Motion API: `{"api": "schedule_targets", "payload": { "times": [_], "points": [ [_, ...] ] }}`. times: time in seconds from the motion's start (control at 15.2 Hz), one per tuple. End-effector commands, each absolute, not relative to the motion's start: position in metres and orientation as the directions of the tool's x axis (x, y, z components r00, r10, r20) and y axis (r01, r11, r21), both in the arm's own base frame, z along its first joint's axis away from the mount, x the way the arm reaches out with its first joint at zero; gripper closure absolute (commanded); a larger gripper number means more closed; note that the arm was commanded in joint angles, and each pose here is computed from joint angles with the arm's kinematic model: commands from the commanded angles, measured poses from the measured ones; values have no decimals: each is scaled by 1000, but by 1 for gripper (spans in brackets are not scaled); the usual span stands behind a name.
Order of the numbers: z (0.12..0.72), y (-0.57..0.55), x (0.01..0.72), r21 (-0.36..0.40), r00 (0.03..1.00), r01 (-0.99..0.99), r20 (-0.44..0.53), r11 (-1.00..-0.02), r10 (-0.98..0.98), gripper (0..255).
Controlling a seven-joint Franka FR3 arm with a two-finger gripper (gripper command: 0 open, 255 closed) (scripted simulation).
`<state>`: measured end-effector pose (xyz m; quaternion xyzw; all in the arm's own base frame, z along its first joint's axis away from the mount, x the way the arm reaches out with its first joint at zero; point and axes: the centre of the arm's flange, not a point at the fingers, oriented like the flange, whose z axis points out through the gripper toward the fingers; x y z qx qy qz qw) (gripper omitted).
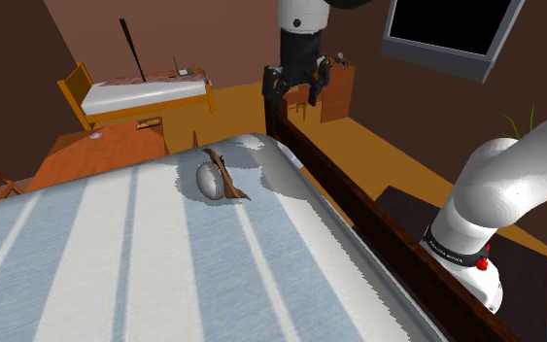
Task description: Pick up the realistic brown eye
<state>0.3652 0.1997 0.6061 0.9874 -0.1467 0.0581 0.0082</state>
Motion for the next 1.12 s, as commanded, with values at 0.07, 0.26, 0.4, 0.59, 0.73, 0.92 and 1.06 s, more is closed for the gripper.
{"api": "schedule_targets", "payload": {
  "times": [0.07,0.26,0.4,0.59,0.73,0.92,1.06],
  "points": [
    [597,235,377,-3,942,-324,90,-946,-323,0],
    [589,271,392,-4,933,-353,65,-935,-353,0],
    [584,295,403,-4,927,-373,48,-928,-373,0],
    [576,330,419,-4,915,-402,22,-915,-402,0],
    [571,353,431,-3,907,-422,5,-907,-422,0],
    [563,388,449,-1,893,-450,-20,-893,-450,0],
    [556,394,453,-1,890,-456,-25,-890,-455,0]
  ]
}}
